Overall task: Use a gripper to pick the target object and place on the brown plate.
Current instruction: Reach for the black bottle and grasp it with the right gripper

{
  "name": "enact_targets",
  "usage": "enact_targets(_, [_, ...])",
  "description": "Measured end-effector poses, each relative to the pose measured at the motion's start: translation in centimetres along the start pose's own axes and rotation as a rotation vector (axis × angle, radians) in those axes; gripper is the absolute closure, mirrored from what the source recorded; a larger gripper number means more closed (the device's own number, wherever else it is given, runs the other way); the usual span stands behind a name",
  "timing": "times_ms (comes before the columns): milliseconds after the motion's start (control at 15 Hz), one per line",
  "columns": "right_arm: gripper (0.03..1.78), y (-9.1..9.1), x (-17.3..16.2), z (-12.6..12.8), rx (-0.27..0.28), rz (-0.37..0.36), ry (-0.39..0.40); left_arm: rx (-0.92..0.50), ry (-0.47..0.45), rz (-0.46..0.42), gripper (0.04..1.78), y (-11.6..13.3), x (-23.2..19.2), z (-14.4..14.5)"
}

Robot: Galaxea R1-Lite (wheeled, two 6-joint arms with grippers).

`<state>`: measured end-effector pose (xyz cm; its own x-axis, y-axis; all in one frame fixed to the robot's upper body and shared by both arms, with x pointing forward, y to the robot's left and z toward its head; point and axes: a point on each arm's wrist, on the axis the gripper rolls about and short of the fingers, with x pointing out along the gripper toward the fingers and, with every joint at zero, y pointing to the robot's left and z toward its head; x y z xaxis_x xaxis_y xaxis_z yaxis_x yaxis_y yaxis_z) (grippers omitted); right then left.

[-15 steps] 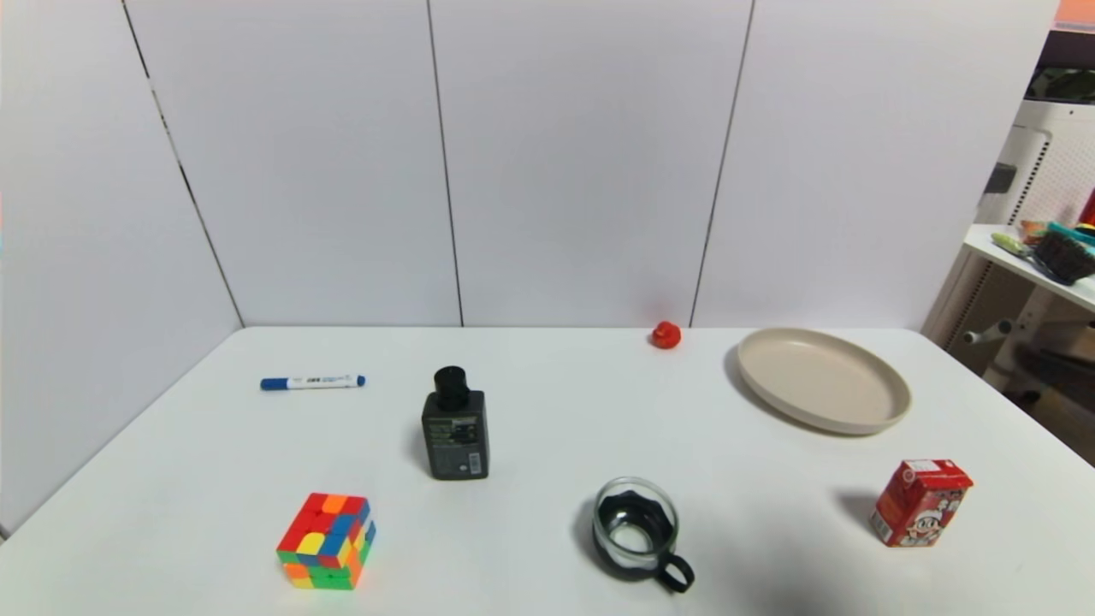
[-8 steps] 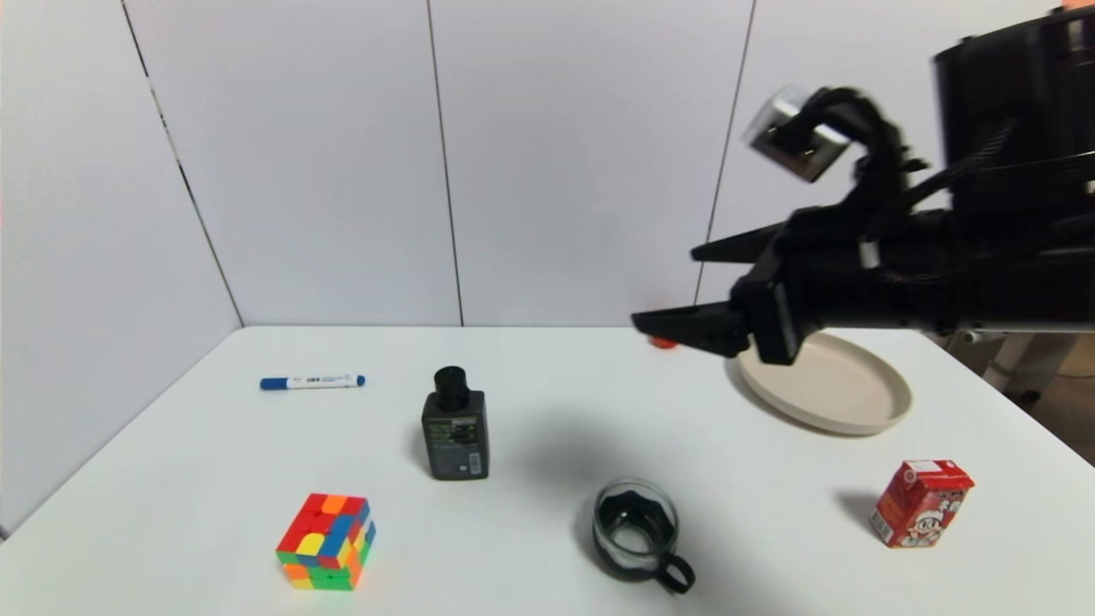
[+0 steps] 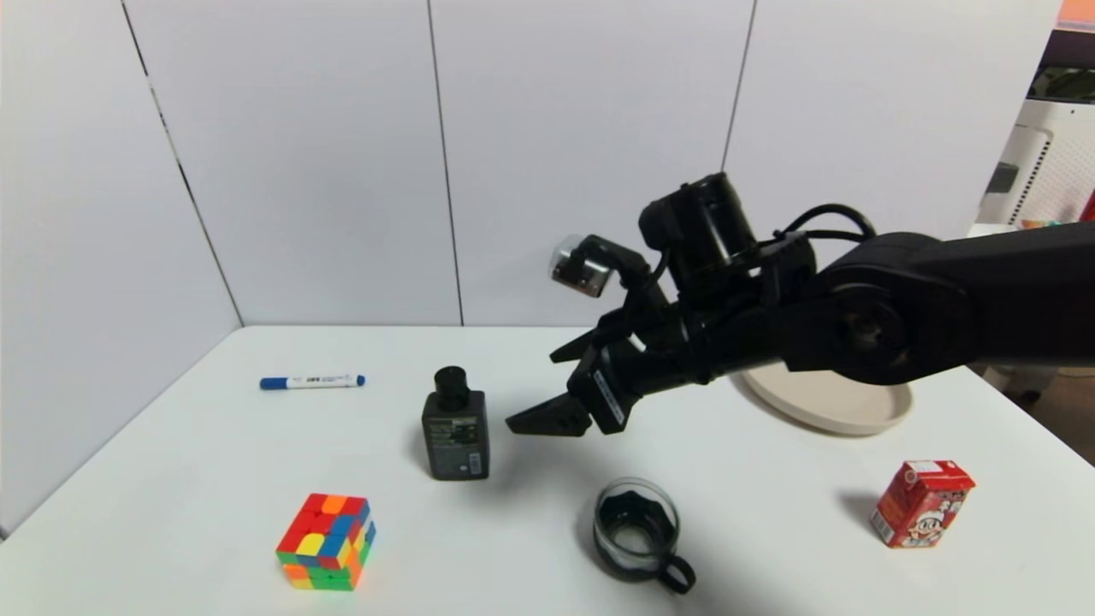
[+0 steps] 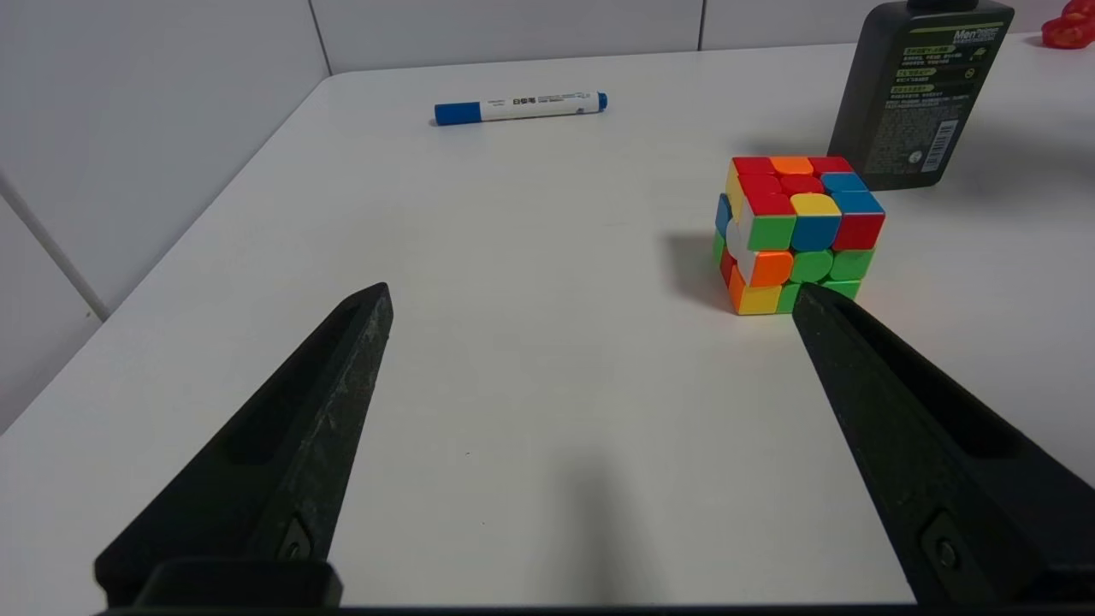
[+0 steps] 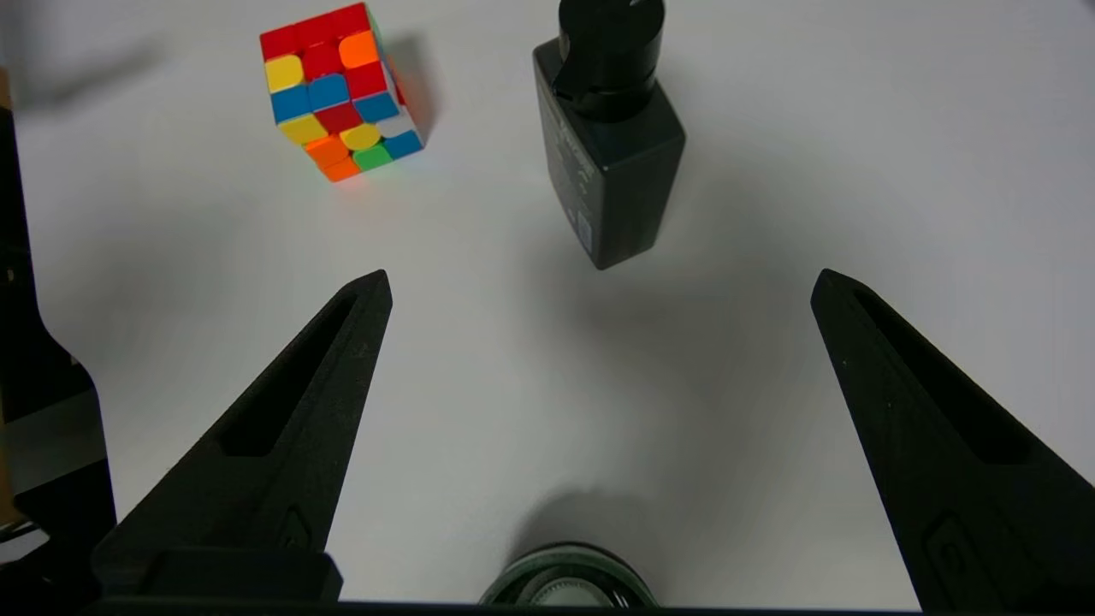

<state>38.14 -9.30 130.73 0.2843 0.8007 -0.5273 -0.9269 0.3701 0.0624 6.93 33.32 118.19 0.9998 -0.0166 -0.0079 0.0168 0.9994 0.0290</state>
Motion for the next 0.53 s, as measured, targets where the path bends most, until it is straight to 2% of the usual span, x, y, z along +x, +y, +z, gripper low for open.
enact_targets(200, [0.12, -0.8, 2.6, -1.0, 0.012, 0.063, 0.026, 0.0, 0.0, 0.0, 0.13, 0.0, 0.0, 0.0])
enact_targets(533, [0.12, -1.1, 6.4, -1.2, 0.001, 0.093, 0.042, 0.0, 0.0, 0.001, 0.13, 0.0, 0.0, 0.0])
